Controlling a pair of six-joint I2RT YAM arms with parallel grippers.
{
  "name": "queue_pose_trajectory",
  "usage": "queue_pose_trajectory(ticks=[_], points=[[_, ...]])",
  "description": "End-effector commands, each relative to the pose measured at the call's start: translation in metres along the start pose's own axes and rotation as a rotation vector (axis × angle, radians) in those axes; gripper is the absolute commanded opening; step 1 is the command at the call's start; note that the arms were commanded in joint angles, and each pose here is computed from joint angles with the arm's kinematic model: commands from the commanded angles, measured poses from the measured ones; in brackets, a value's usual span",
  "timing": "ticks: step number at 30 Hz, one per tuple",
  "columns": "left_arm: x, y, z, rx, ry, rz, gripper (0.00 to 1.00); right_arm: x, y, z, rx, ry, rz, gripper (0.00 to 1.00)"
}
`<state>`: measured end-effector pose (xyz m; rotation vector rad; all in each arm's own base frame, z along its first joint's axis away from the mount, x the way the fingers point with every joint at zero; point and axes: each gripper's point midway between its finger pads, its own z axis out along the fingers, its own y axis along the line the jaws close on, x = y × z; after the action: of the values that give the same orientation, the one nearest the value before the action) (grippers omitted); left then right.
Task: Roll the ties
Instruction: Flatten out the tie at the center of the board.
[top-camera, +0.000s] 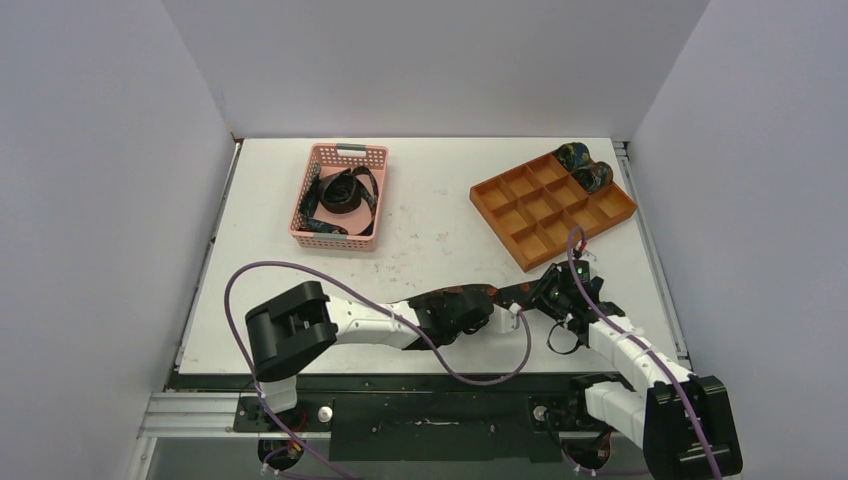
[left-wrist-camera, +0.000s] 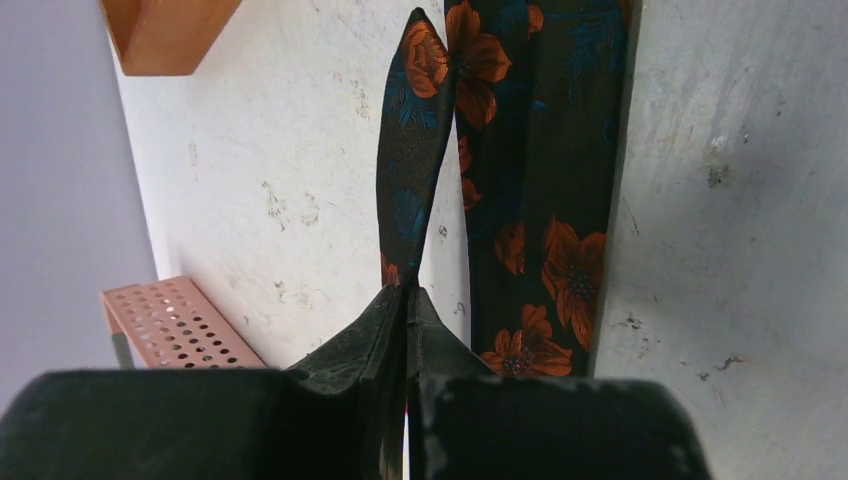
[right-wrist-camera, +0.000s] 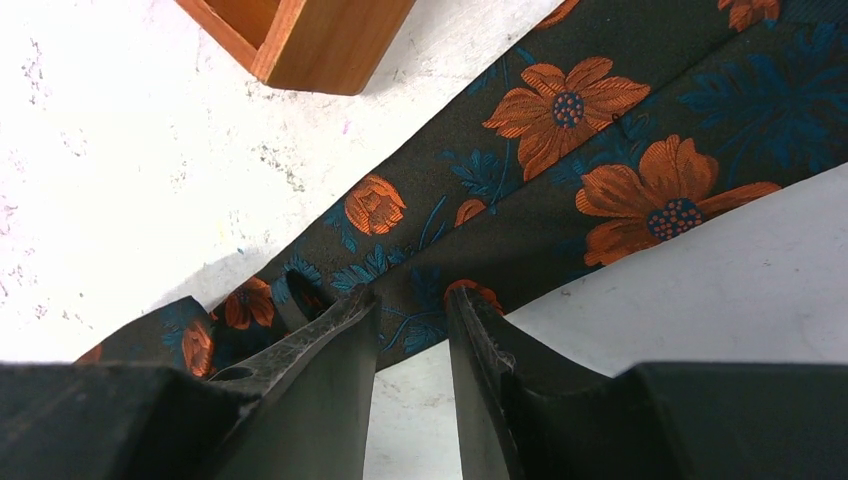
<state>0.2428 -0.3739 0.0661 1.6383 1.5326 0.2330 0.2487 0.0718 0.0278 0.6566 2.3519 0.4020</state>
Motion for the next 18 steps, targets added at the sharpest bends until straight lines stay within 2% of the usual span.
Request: queue_pose_trajectory(ticks=[1,18], points=[[-0.028,0.022,-0.002,-0.114,-0.036,0.073,0.00,-0.017,0.009,-0.001,-0.033,-0.056,0.014,0.32],[-0.022,-0.025,-0.009,-0.072,-0.061,0.286,0.00,-0.023,0.011,-0.003,-0.051,-0.066,0.041,0.35]])
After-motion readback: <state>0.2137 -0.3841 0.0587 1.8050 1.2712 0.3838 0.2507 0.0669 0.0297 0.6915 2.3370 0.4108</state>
